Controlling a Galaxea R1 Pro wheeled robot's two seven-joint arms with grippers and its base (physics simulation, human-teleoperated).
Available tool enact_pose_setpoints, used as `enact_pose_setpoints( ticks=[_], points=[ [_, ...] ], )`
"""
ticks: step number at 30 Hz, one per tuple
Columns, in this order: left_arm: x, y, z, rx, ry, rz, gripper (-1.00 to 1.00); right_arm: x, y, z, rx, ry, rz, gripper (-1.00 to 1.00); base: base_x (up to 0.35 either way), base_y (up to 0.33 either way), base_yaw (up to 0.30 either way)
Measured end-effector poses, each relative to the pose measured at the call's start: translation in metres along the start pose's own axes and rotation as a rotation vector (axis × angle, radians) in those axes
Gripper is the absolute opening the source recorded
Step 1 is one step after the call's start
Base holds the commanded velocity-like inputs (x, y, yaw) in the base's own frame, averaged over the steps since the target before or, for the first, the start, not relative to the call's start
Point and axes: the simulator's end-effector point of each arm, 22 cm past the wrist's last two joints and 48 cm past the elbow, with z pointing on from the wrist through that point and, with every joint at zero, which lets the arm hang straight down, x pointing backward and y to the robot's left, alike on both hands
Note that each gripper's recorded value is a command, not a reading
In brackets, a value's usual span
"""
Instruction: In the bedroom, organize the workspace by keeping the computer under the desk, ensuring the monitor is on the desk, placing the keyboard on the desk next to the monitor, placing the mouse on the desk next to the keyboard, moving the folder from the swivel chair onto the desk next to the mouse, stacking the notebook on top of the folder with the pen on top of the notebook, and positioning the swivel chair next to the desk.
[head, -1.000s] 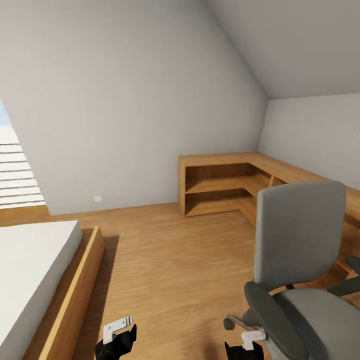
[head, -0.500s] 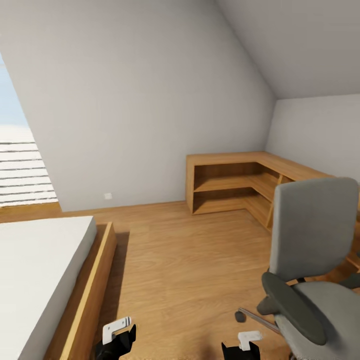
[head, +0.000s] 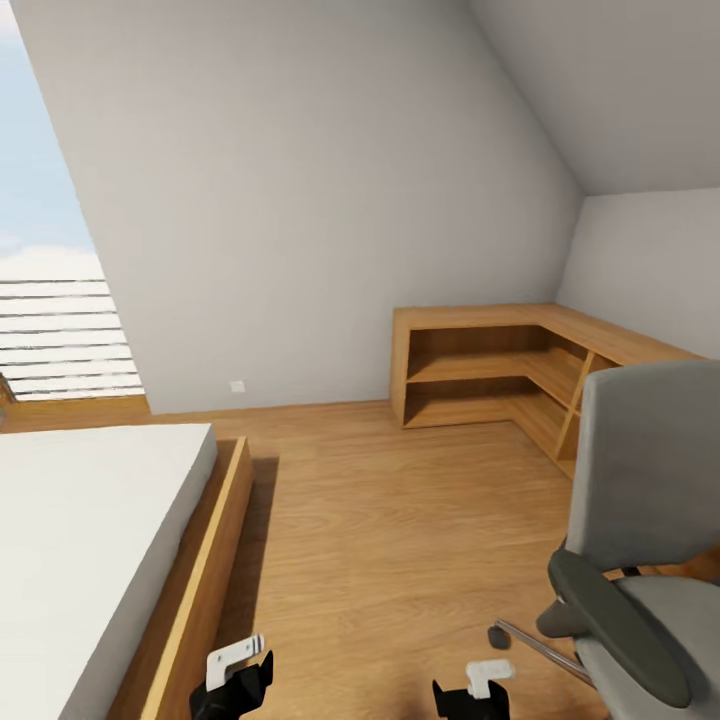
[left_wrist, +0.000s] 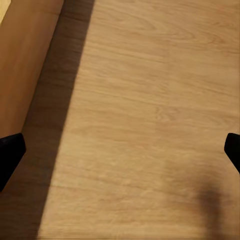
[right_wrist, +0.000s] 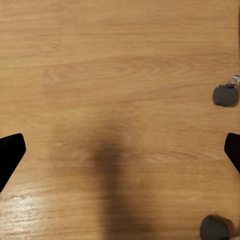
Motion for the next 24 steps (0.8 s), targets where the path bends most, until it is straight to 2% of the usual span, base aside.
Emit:
enact_pose_setpoints(
  ticks=[9, 18, 24],
  points=[
    [0.006, 0.001, 0.000, -0.003, 0.011, 0.007, 1.00, -0.009, 0.002, -0.001, 0.008, -0.043, 0.003, 1.00, 0.045, 0.001, 0.007],
    [0.010, 0.003, 0.001, -0.012, 0.009, 0.066, 1.00, -0.016, 0.001, -0.001, 0.016, -0.078, 0.006, 1.00, 0.274, 0.000, 0.001],
    [0.010, 0.003, 0.001, -0.014, 0.009, 0.081, 1.00, -0.014, -0.001, -0.002, 0.021, -0.087, 0.006, 1.00, 0.212, 0.000, 0.000]
  ],
)
